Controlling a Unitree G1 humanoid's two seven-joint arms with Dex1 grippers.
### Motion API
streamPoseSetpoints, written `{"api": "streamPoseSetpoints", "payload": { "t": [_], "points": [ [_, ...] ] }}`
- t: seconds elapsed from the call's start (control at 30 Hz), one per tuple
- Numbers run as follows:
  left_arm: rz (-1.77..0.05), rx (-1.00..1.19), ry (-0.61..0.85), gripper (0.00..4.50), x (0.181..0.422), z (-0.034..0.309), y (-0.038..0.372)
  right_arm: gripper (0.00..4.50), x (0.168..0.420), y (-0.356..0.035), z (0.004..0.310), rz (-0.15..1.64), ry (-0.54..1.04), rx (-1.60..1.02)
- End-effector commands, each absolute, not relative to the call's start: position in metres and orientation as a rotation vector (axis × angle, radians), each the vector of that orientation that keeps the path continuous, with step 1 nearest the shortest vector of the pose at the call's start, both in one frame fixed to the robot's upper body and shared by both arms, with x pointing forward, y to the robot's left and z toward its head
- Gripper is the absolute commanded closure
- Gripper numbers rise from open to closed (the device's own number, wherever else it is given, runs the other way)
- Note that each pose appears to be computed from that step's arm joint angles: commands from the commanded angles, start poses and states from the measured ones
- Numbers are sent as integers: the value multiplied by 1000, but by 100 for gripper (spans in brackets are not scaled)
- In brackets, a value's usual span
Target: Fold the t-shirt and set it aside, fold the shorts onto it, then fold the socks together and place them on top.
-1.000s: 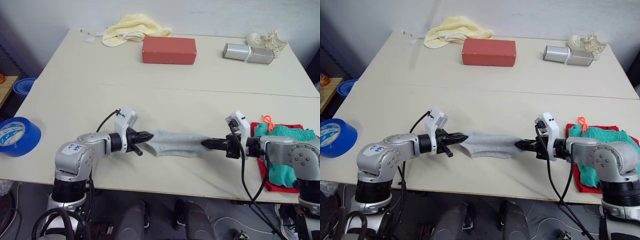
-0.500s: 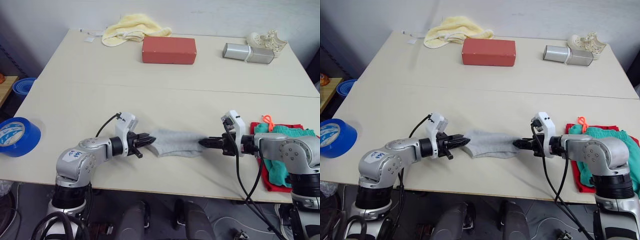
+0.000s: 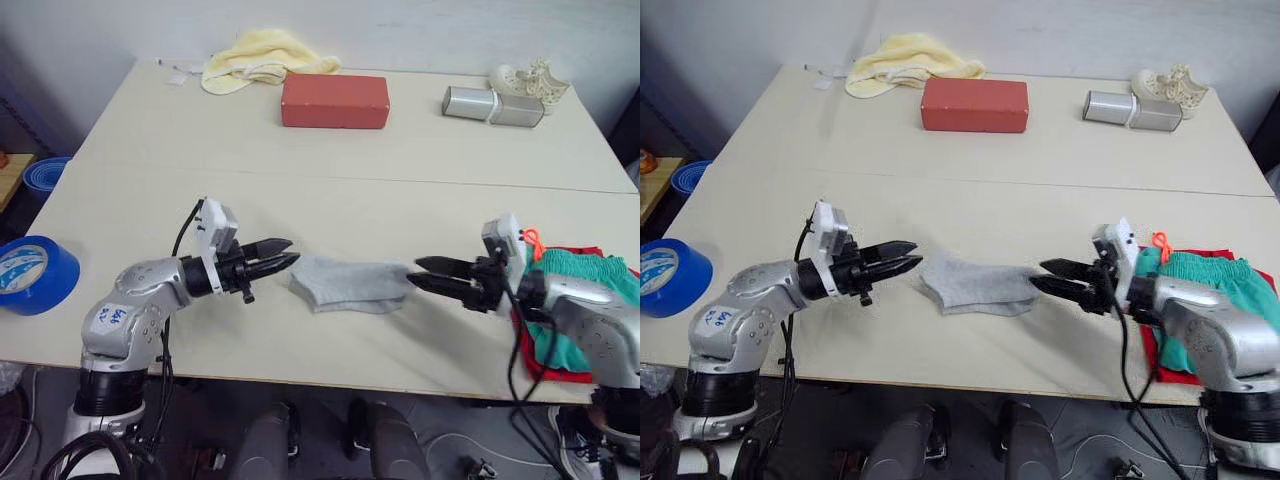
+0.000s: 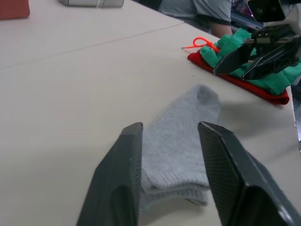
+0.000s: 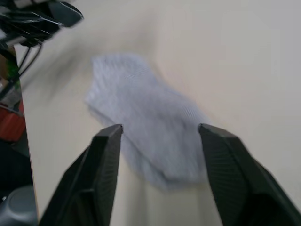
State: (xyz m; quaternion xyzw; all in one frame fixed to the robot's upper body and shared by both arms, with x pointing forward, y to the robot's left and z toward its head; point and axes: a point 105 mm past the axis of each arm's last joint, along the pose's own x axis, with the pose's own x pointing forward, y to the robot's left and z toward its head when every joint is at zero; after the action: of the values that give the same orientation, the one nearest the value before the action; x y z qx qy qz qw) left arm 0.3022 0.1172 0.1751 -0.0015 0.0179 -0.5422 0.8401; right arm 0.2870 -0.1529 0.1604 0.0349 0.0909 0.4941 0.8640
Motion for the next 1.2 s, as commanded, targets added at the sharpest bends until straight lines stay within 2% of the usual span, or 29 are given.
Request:
{"api": "streamPoseSetpoints", "payload": {
  "t": [0.03, 0.07, 0.13, 0.23, 0.37, 0.63, 0.73, 0.9, 1.07, 1.2],
  "points": [
    [-1202, 66, 34, 413, 304, 171, 104, 343, 293, -130, 170, 1052, 34, -48],
    [-1191, 63, 58, 447, 309, 165, 100, 385, 298, -122, 165, 1047, 12, -95],
    [-1150, 37, 90, 450, 319, 152, 91, 447, 307, -111, 152, 1006, 13, -153],
    [-1064, 22, 136, 450, 332, 132, 84, 447, 311, -99, 134, 965, 21, -192],
    [-1094, 117, 212, 450, 322, 106, 67, 447, 315, -103, 110, 861, 37, -284],
    [-1009, 204, 330, 450, 318, 74, 89, 447, 311, -132, 94, 762, 91, -257],
    [-993, 194, 313, 450, 319, 76, 93, 447, 309, -141, 97, 723, 82, -182],
    [-1061, 177, 164, 450, 318, 101, 89, 447, 302, -158, 104, 699, 53, -125],
    [-1242, 79, 17, 450, 300, 130, 87, 447, 289, -160, 125, 764, -26, -56],
    [-1342, 113, -43, 450, 294, 144, 83, 447, 288, -151, 139, 830, -60, -48]
  ]
}}
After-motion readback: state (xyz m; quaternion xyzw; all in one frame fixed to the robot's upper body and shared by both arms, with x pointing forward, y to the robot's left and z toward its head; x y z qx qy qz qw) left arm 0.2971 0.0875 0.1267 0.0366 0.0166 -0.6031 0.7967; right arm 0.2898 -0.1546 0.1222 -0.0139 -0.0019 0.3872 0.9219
